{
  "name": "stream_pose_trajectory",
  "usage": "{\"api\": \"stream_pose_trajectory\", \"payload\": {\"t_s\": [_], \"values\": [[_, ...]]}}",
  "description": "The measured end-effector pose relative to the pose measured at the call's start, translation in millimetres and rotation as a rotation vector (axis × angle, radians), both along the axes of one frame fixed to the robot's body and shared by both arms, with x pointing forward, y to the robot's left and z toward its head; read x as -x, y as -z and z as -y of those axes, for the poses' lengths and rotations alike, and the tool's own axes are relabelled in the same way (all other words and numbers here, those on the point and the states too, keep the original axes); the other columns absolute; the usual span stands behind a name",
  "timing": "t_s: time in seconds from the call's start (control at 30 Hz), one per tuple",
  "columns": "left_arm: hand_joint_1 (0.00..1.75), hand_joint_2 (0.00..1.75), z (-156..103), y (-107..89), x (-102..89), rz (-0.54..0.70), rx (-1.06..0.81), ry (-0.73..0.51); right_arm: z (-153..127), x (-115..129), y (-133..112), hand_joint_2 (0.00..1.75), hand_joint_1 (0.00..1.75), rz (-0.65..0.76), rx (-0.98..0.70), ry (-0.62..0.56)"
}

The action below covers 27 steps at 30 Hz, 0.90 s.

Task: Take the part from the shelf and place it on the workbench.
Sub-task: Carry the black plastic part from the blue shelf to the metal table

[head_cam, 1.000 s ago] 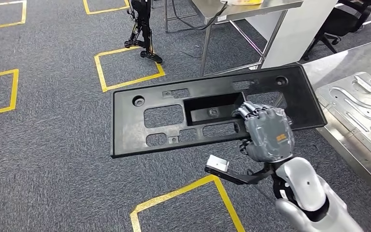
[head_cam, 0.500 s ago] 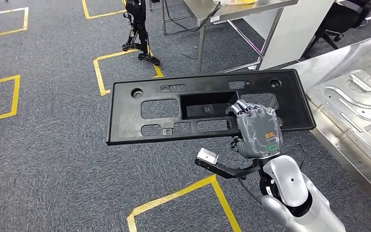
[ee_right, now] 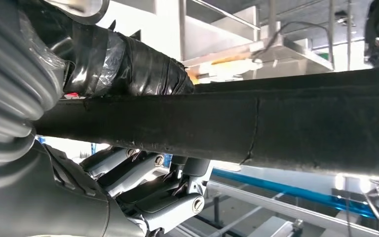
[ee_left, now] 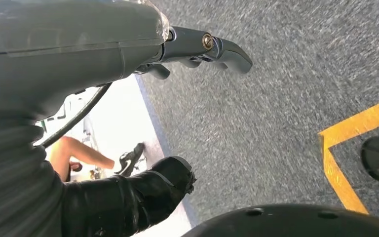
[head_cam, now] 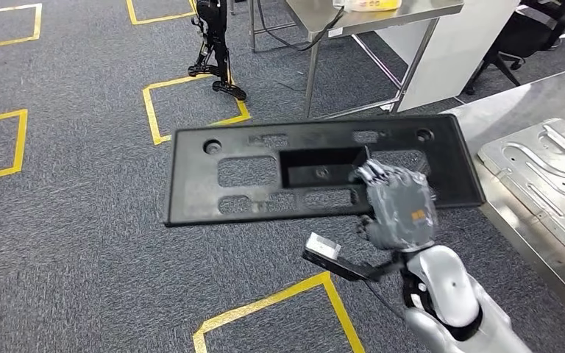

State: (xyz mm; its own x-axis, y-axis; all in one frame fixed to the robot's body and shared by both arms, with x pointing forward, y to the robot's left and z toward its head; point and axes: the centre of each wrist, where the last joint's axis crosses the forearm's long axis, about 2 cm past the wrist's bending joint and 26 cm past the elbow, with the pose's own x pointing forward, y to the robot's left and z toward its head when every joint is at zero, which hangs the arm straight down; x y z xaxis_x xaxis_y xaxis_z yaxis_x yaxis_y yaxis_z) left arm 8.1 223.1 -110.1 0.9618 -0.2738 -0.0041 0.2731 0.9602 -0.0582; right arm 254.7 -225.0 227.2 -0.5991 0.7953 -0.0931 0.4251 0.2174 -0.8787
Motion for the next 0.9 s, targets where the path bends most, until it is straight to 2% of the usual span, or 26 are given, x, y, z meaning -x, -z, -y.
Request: {"api": "stream_pose_trajectory", "payload": {"t_s": [0.13, 0.3, 0.5, 0.7, 0.9], "values": [[0.00, 1.75, 0, 0.1, 4.9, -0.006, 0.000, -0.011, 38, 19, -4, 1.75, 1.75, 0.012, -0.017, 0.030], [0.00, 1.75, 1, -0.1, 0.5, 0.005, 0.003, -0.016, 52, 30, -9, 1.75, 1.75, 0.030, -0.001, 0.026], [0.00, 1.75, 0, -0.1, 0.0, 0.005, 0.005, -0.031, 51, 29, -13, 1.75, 1.75, 0.039, 0.024, 0.012], [0.00, 1.75, 0, -0.1, -1.4, 0.035, 0.007, -0.044, 33, 2, -25, 1.75, 1.75, 0.064, 0.002, 0.037], [0.00, 1.75, 0, 0.1, 0.9, 0.058, 0.009, -0.032, 31, -3, -28, 1.75, 1.75, 0.061, -0.025, 0.052]]}}
